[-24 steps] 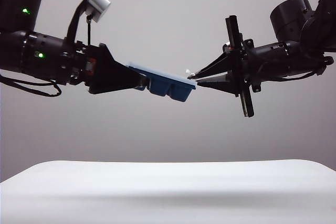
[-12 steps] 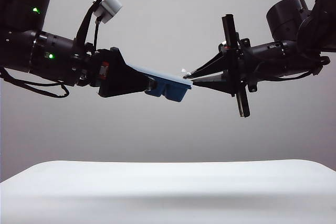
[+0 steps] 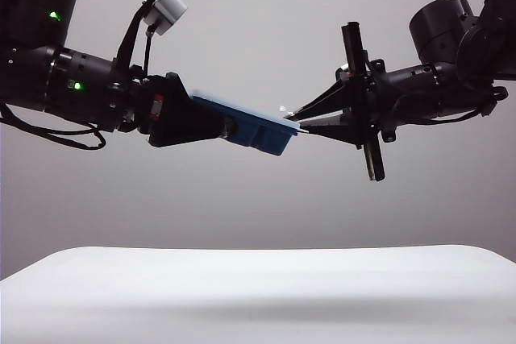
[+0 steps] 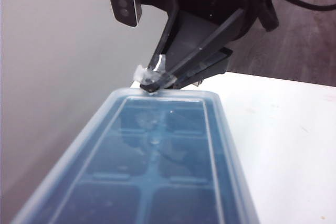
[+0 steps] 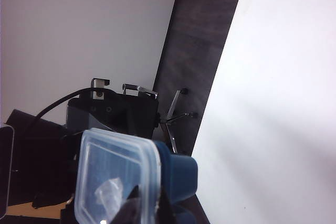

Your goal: Pick up the ice cube tray, remove its lid, and then place both the tray and the lid back on the table.

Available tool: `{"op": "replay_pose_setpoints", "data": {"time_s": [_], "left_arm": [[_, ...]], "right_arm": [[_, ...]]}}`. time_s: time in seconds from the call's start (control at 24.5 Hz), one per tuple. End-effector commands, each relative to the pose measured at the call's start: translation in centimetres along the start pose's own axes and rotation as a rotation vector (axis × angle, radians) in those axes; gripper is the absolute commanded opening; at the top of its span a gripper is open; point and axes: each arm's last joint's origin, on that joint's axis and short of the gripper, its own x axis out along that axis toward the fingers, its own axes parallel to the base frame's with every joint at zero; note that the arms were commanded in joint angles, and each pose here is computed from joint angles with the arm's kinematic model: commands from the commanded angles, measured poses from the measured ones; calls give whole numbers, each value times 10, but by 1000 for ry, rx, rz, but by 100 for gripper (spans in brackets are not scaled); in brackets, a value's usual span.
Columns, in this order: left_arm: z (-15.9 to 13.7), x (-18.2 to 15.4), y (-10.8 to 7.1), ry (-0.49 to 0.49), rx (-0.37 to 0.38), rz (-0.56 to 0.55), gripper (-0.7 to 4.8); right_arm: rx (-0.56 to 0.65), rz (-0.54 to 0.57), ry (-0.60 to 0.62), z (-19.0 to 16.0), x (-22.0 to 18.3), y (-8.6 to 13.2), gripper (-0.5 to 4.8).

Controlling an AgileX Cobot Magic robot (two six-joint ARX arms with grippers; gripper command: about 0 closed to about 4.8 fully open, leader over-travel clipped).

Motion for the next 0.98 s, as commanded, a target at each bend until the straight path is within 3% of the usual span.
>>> {"op": "replay_pose_setpoints", "data": {"time_s": [0.04, 0.12, 0.33, 0.61, 0.78, 0.98], "left_arm": [[3, 0, -1, -30, 11, -42, 291], [4, 1, -2, -31, 9, -46, 266], [4, 1, -2, -31, 5, -45, 266], [4, 1, -2, -30, 6, -40, 263], [4, 1, -1, -17, 9, 5, 263], [4, 1, 0, -20, 12, 8, 263]], "right_arm": [[-11, 20, 11, 1, 1, 4, -8], [-23, 24, 6, 2, 1, 5, 0], [-95, 43, -16, 5, 0, 8, 108], [-185, 13, -66, 10, -11, 4, 117], [-60, -38, -74, 14, -38, -13, 117], [44, 49, 65, 5, -42, -17, 117]]}}
